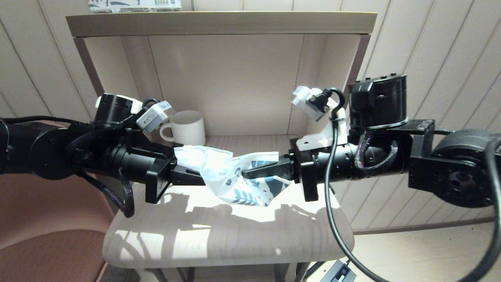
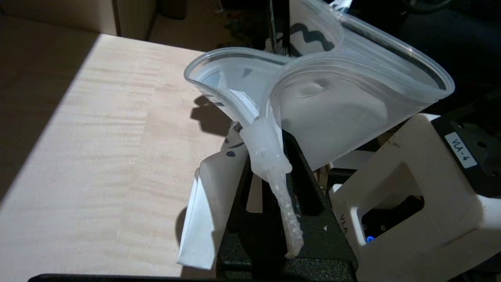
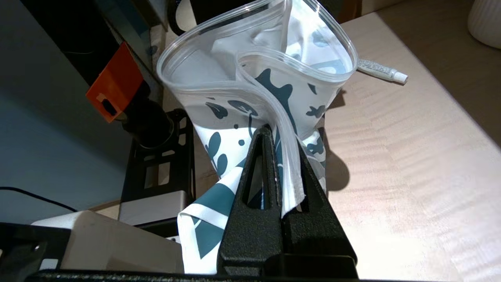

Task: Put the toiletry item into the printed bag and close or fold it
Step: Pick up the toothpaste

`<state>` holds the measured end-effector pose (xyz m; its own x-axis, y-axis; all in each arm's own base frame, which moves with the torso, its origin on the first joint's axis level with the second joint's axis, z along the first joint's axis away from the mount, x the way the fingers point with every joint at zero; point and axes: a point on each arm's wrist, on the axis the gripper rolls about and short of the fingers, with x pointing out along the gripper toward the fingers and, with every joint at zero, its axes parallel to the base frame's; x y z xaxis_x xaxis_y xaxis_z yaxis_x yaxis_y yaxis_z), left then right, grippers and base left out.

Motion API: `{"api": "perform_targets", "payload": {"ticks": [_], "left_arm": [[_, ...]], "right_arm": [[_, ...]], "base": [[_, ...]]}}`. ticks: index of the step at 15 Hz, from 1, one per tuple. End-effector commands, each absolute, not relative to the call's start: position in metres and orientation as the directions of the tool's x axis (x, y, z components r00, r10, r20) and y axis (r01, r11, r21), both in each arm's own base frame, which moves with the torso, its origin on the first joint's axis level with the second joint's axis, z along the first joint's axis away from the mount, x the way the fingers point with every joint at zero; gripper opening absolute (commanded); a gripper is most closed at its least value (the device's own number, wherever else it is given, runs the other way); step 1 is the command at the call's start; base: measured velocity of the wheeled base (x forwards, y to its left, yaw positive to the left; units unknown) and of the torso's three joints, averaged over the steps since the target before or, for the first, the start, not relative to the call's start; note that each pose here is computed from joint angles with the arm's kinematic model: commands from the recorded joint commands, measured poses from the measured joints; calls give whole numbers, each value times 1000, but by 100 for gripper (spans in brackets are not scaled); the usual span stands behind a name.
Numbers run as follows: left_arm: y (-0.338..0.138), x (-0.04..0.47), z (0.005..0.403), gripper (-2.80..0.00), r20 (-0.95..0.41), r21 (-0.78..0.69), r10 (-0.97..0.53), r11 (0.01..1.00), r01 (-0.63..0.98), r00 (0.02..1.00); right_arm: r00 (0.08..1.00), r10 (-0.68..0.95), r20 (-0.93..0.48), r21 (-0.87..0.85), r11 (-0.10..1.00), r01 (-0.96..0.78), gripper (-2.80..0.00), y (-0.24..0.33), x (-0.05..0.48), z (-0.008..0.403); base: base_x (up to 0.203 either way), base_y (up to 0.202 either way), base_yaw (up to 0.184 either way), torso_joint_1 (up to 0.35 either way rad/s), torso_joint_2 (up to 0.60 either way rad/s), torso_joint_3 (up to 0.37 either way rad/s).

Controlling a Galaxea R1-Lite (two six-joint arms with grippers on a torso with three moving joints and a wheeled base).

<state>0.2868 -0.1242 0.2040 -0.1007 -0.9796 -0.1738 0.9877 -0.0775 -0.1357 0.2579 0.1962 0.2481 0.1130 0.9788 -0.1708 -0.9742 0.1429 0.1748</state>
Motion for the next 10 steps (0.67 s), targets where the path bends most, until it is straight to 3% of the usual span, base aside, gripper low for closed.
{"api": "perform_targets", "payload": {"ticks": [1,6,10], "left_arm": [[-127,286,204,-280,-170,-136,-979,-93,986,-116],[-139,279,204,-280,-174,-139,-972,-132,982,-155],[-139,280,204,-280,-196,-144,-973,-96,985,-124]], "right_arm": [[96,977,-192,198,134,-971,-280,207,266,236],[91,978,-190,194,128,-973,-280,211,266,238],[103,978,-182,184,136,-973,-280,205,261,243]], "base": [[0,0,0,0,0,0],[0,0,0,0,0,0],[0,0,0,0,0,0]]}}
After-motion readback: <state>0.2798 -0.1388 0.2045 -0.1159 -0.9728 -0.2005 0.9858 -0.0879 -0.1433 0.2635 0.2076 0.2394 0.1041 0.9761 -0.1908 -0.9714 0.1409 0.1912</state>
